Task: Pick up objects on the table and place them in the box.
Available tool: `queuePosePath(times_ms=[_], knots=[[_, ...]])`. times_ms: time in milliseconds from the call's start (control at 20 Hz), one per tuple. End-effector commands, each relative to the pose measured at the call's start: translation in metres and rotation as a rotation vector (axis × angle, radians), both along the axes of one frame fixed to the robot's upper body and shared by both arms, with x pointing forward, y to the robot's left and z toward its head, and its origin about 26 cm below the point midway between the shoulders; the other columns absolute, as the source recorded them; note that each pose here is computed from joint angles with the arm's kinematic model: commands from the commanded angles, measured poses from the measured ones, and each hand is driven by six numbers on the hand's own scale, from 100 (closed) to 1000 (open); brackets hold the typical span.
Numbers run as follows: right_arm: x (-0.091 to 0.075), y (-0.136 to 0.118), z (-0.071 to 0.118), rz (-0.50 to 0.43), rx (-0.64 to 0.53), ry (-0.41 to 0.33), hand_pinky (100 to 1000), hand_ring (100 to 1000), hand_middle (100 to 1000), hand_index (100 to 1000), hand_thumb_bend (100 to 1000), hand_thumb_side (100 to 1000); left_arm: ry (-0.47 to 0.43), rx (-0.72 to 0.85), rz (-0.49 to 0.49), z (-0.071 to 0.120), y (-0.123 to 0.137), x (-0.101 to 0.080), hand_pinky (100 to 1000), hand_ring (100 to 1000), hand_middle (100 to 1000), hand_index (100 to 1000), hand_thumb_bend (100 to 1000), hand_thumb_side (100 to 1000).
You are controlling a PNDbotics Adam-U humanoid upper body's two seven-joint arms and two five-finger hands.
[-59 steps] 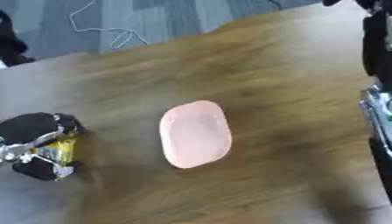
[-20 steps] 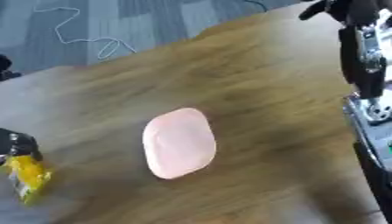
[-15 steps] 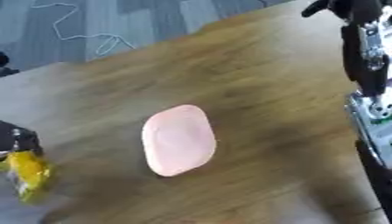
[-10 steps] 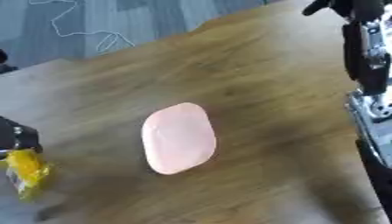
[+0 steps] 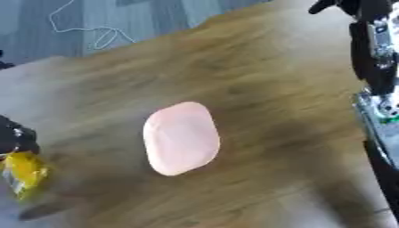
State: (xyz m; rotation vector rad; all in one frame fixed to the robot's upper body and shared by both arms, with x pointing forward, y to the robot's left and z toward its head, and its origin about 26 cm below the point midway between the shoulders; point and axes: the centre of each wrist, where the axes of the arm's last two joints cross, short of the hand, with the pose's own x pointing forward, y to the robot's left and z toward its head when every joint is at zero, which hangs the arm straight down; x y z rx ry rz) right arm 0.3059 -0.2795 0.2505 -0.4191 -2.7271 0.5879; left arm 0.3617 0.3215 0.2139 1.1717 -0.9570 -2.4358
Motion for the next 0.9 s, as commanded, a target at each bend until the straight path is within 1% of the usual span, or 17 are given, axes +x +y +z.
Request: queuePosePath(times_ms=[50, 350, 450, 600, 650, 700, 750, 800, 850, 900], knots=[[-0.002, -0.001, 0.007, -0.001, -0.015, -0.025, 553, 688, 739, 818, 100, 923, -0.032, -0.003, 0.025, 0.007, 0.007, 0.001, 704, 723, 743, 824, 1000, 366], [-0.002, -0.002, 0.007, -0.001, -0.013, -0.025, 553, 688, 740, 818, 100, 925, -0.039, -0.012, 0.049, -0.002, 0.01, 0.006, 693, 713, 736, 817, 1000, 375], [-0.002, -0.001, 0.007, 0.0, -0.011, -0.024, 554, 688, 740, 818, 100, 925, -0.06, -0.024, 0.044, -0.002, 0.009, 0.006, 688, 706, 727, 809, 1000, 375], [-0.002, -0.001, 0.006, 0.0, -0.008, -0.025, 554, 688, 740, 819, 100, 925, -0.115, -0.059, 0.029, -0.001, 0.007, 0.006, 645, 664, 685, 771, 1000, 357], [-0.001, -0.001, 0.007, 0.0, -0.007, -0.025, 554, 688, 740, 819, 100, 925, -0.132, -0.07, 0.022, -0.001, 0.007, 0.006, 645, 664, 685, 771, 1000, 357], [-0.001, -0.001, 0.007, 0.001, -0.006, -0.025, 554, 688, 740, 819, 100, 925, -0.155, -0.089, 0.009, -0.001, 0.007, 0.006, 590, 619, 645, 729, 996, 296], [-0.001, -0.001, 0.007, 0.001, -0.006, -0.025, 554, 688, 740, 819, 100, 925, -0.176, -0.106, -0.004, -0.002, 0.007, 0.006, 581, 612, 640, 722, 985, 281], [-0.001, -0.001, 0.006, 0.001, -0.006, -0.025, 554, 688, 740, 819, 100, 925, -0.199, -0.125, -0.021, -0.003, 0.006, 0.007, 551, 591, 617, 699, 958, 238], [-0.001, -0.001, 0.007, 0.001, -0.006, -0.026, 554, 688, 740, 819, 100, 923, -0.22, -0.144, -0.037, -0.004, 0.006, 0.007, 541, 585, 608, 690, 945, 214], [-0.001, -0.001, 0.007, 0.001, -0.006, -0.026, 554, 688, 739, 819, 100, 925, -0.239, -0.161, -0.054, -0.005, 0.006, 0.007, 515, 563, 586, 666, 905, 141]])
